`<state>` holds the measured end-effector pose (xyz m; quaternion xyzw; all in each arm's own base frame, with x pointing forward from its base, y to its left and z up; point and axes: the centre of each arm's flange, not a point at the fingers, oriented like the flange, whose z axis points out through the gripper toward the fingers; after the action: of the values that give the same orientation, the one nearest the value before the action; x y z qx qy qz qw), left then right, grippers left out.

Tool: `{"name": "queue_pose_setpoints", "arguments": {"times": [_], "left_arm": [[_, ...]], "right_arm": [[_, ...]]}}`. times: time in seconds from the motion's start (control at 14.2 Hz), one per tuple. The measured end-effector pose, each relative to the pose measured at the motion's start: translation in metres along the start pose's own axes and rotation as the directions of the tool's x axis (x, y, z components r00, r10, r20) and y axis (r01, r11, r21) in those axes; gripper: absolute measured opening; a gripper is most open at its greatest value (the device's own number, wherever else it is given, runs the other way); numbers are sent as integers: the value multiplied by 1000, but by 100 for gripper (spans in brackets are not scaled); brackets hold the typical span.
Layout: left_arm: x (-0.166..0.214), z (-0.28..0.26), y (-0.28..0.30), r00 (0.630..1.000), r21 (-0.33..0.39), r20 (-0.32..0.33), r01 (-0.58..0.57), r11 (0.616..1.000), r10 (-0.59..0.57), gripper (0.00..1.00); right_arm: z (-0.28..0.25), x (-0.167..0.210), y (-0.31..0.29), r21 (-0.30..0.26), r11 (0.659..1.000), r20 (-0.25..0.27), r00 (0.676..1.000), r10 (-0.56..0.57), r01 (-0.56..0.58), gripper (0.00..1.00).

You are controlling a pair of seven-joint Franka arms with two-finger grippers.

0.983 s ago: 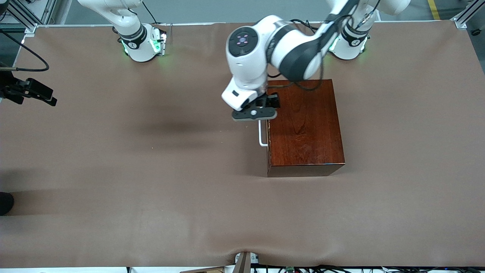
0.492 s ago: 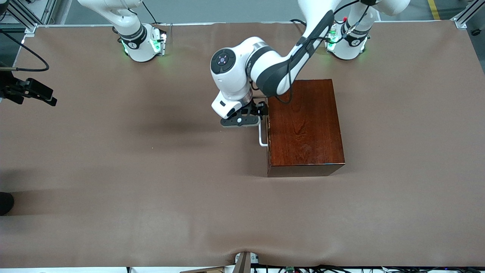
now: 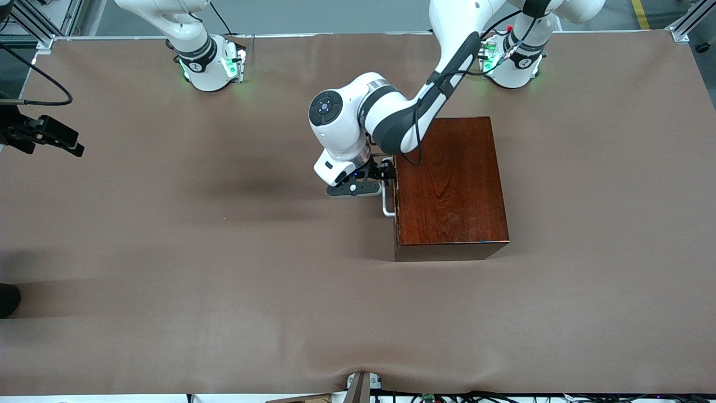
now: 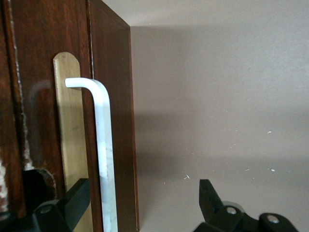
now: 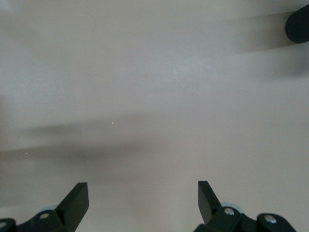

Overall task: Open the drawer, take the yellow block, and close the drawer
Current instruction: 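Lower the left gripper and hook the white drawer handle, then pull the drawer open by its handle with the left gripper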

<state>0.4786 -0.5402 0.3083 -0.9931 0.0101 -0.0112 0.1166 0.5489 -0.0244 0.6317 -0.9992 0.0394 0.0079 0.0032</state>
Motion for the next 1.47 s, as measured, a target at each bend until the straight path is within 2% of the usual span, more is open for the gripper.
{"name": "queue_pose_setpoints", "arguments": {"times": [0.56,1.05,1.47], "left_arm": [[11,18,7,994,-22,-22,102,994,-103,100],[4,12,18,994,-50,-34,102,994,-104,100],[-2,7,27,986,-97,-5,168,981,-169,100]], "right_arm": [[0,0,0,0,1000,0,1000,0,0,100],[0,0,0,0,1000,0,1000,0,0,100],[0,0,0,0,1000,0,1000,0,0,100]]}}
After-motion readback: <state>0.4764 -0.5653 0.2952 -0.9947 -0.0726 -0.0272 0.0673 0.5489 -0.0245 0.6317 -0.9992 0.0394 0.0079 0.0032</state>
